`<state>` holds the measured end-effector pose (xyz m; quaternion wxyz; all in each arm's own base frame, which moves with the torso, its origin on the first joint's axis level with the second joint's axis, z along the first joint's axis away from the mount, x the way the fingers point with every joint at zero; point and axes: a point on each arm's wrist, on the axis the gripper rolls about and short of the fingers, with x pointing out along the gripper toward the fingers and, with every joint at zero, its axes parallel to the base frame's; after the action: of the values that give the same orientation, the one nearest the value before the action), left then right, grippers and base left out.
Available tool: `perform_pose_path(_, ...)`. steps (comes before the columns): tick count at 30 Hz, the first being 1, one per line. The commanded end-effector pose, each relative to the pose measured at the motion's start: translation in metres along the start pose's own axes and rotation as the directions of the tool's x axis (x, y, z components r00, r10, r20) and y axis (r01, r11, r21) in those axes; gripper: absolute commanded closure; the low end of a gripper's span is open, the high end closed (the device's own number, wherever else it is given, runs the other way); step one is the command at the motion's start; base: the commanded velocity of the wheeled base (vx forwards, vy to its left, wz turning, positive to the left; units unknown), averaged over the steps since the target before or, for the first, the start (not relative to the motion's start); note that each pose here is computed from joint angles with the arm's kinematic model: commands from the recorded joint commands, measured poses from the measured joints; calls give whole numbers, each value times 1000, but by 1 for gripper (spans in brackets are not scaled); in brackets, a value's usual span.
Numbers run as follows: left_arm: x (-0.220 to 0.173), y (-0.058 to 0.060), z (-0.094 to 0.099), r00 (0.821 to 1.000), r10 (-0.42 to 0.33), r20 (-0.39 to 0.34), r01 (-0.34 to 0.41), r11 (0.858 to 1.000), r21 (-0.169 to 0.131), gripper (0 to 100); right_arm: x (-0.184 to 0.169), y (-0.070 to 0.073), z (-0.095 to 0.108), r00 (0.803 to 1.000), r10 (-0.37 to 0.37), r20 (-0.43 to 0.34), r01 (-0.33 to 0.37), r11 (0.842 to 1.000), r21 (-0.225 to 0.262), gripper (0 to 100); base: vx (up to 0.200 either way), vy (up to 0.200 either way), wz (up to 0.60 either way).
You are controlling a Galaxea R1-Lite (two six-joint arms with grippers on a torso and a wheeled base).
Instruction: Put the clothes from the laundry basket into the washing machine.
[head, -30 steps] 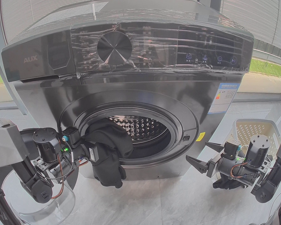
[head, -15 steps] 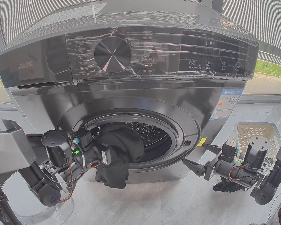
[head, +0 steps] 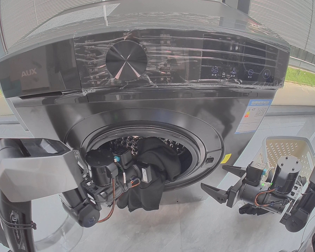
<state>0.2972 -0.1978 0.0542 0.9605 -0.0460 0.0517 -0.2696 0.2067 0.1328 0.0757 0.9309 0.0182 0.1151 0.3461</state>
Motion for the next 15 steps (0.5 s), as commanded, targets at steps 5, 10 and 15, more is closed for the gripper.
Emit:
perform_pose_path(5, 62, 1, -40, 999, 14, 43, -13, 999, -33, 100, 1, 2, -1, 1000, 9, -5, -9, 1000, -1, 0, 0, 0, 0)
perform_pose_path(10, 100, 6, -41, 990, 22, 140, -16, 999, -41, 100, 1, 2, -1, 1000, 9, -5, -9, 1000, -2, 0, 0, 0, 0)
perform_pose_path(15, 133, 31, -52, 983, 85, 161, -86, 996, -2, 100, 1, 2, -1, 1000, 9, -4, -9, 1000, -2, 0, 0, 0, 0)
